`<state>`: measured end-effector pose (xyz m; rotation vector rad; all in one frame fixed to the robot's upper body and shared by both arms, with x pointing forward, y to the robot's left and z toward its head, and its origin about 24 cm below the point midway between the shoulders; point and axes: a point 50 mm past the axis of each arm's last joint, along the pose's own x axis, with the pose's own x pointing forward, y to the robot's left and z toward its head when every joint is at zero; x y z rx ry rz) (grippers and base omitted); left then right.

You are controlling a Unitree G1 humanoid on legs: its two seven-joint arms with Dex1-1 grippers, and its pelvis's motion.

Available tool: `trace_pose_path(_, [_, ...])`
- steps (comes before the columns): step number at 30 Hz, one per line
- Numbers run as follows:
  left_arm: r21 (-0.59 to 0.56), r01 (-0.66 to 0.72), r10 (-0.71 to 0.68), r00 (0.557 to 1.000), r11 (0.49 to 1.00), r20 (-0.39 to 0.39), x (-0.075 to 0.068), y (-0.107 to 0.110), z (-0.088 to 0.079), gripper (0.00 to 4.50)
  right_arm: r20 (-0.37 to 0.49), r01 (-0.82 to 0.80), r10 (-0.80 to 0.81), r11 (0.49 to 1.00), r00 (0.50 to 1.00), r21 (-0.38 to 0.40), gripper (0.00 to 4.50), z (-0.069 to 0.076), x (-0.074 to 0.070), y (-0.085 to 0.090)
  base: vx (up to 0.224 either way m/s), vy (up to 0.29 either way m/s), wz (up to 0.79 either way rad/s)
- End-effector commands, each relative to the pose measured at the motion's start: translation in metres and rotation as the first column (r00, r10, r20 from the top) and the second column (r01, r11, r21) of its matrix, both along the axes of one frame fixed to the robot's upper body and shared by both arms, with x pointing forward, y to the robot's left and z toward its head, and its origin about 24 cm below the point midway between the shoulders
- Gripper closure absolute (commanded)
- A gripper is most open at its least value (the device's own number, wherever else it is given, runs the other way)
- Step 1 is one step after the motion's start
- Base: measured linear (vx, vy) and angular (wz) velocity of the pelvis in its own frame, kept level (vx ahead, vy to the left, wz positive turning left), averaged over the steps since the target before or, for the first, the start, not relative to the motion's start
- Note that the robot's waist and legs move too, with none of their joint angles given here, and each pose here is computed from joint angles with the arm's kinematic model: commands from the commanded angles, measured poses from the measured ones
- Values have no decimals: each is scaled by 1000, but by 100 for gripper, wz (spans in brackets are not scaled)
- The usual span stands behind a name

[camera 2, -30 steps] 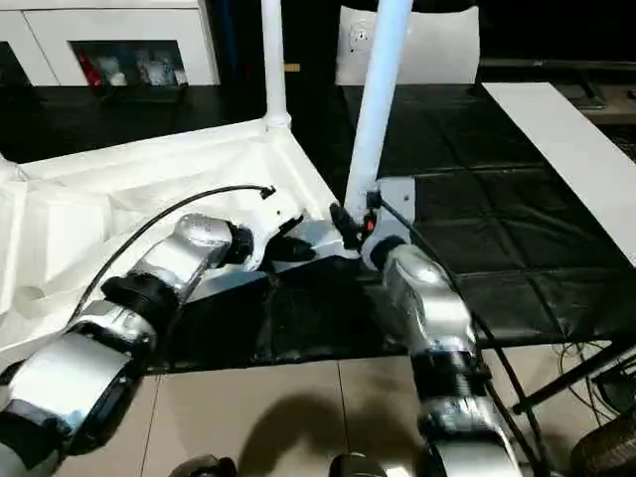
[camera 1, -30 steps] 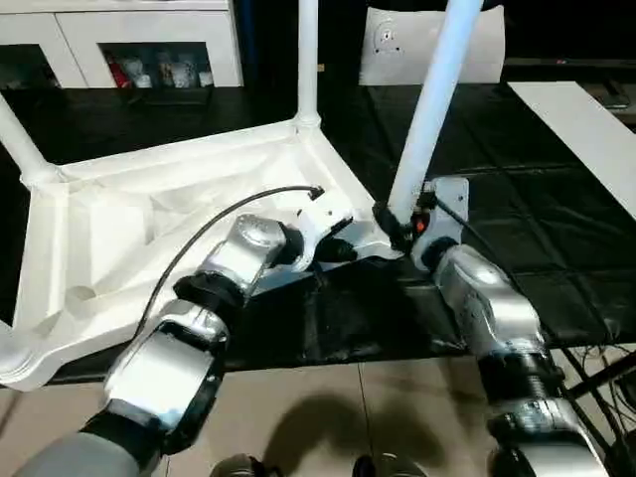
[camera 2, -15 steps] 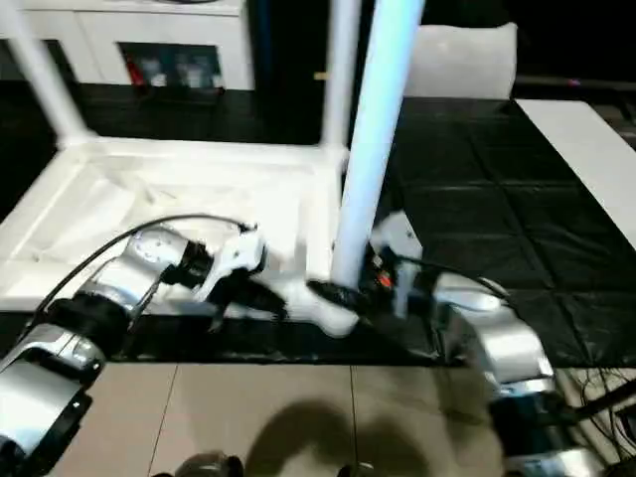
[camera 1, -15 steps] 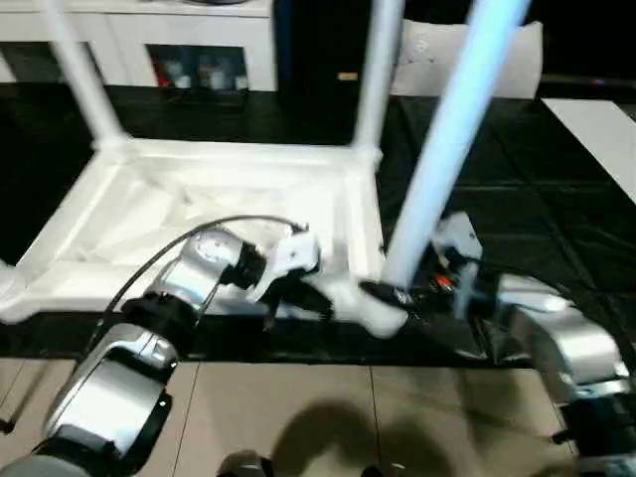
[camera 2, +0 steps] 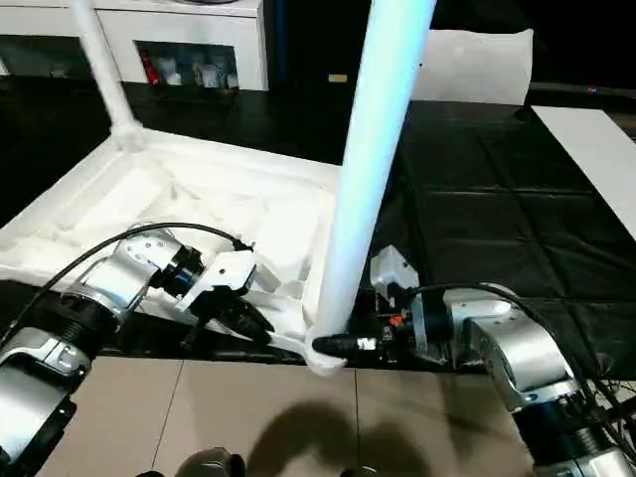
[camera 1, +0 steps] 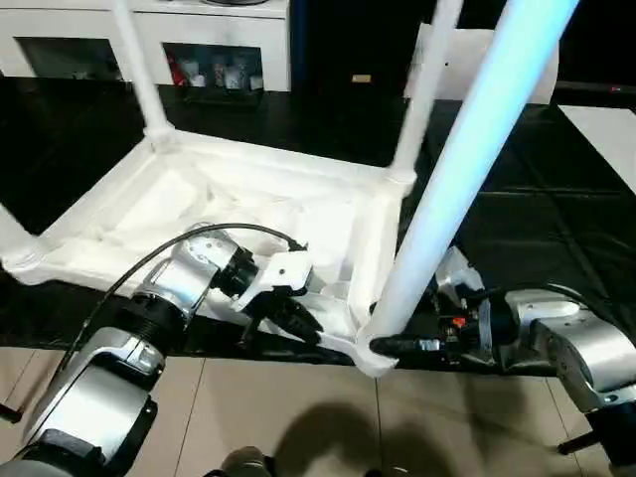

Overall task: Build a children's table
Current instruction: Rotate leg to tighten

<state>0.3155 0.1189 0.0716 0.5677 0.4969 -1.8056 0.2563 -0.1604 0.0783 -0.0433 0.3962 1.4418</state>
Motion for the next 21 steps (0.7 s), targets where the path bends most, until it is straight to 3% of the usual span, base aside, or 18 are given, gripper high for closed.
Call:
trace_pose_path(1, [-11,49,-49,998,999,39,1,-7,9,450,-17,-40,40,999,999,7,221,-1,-3,4,0,0,0])
trace_pose_path(12, [-47,-19,21,999,999,50,5,-9,12,450,-44,-31,34,997,998,72,241,-1,-8,11,0,0,0])
trace_pose_path(13, [-69,-139,144,986,988,81,15,-13,12,450,-1,93,-94,992,996,87,241,-5,-4,17,0,0,0])
trace_pose_path(14, [-69,-139,144,986,988,81,15,-13,12,450,-1,93,-94,992,996,87,241,-5,-4,17,0,0,0])
trace_pose_path(17, [-101,-321,330,939,942,93,29,-17,12,450,51,350,-354,934,934,77,241,-13,13,24,0,0,0])
trace_pose_path(18, [-132,-387,398,914,913,77,33,-23,14,450,43,461,-465,883,884,82,245,-16,21,28,0,0,0])
trace_pose_path(20, [-147,-429,442,894,892,73,36,-27,15,450,20,536,-540,839,842,93,248,-18,27,31,0,0,0])
trace_pose_path(21, [-173,-513,528,847,841,54,42,-36,16,450,-19,637,-638,765,770,96,250,-20,35,37,0,0,0])
